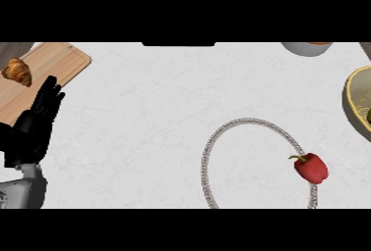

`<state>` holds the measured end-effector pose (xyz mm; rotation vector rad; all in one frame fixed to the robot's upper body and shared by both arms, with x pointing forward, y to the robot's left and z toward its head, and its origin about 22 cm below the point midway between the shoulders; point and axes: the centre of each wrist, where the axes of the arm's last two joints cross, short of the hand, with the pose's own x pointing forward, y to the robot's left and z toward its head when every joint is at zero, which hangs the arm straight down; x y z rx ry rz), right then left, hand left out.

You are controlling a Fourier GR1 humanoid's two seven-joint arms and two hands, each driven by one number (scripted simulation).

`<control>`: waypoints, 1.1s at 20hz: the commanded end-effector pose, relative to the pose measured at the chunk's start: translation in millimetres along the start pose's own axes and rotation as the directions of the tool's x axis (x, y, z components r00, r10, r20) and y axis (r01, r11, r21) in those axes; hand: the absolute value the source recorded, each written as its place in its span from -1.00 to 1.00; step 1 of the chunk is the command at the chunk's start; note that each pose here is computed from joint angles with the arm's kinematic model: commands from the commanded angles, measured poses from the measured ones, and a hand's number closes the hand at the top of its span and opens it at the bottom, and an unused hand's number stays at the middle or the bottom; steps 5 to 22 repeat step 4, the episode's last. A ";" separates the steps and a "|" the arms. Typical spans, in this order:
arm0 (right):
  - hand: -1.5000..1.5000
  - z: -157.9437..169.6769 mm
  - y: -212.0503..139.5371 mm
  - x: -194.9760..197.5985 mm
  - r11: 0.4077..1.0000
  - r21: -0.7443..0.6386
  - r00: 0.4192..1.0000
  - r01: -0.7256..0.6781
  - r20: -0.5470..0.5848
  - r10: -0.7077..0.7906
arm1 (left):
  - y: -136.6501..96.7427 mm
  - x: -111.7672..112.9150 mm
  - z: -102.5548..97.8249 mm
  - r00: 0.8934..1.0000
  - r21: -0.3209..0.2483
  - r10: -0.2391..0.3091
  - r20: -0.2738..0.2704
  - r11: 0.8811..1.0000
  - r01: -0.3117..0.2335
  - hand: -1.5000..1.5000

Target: Pick the pear from the placemat and place it in the bowl

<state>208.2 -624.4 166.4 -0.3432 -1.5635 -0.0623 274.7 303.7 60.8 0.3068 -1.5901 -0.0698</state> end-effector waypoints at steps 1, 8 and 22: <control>-1.00 10.4 -12.7 8.9 0.988 0.126 0.990 0.089 0.094 -0.101 | -6.0 -1.0 -2.6 1.000 -0.007 0.003 -0.001 1.000 -0.003 0.00; -1.00 11.4 -13.6 9.0 0.983 0.139 0.983 0.117 0.123 -0.134 | -7.4 -3.2 -2.5 1.000 -0.003 0.001 -0.001 1.000 -0.001 0.00; -1.00 11.4 -13.6 9.0 0.983 0.139 0.983 0.117 0.123 -0.134 | -7.4 -3.2 -2.5 1.000 -0.003 0.001 -0.001 1.000 -0.001 0.00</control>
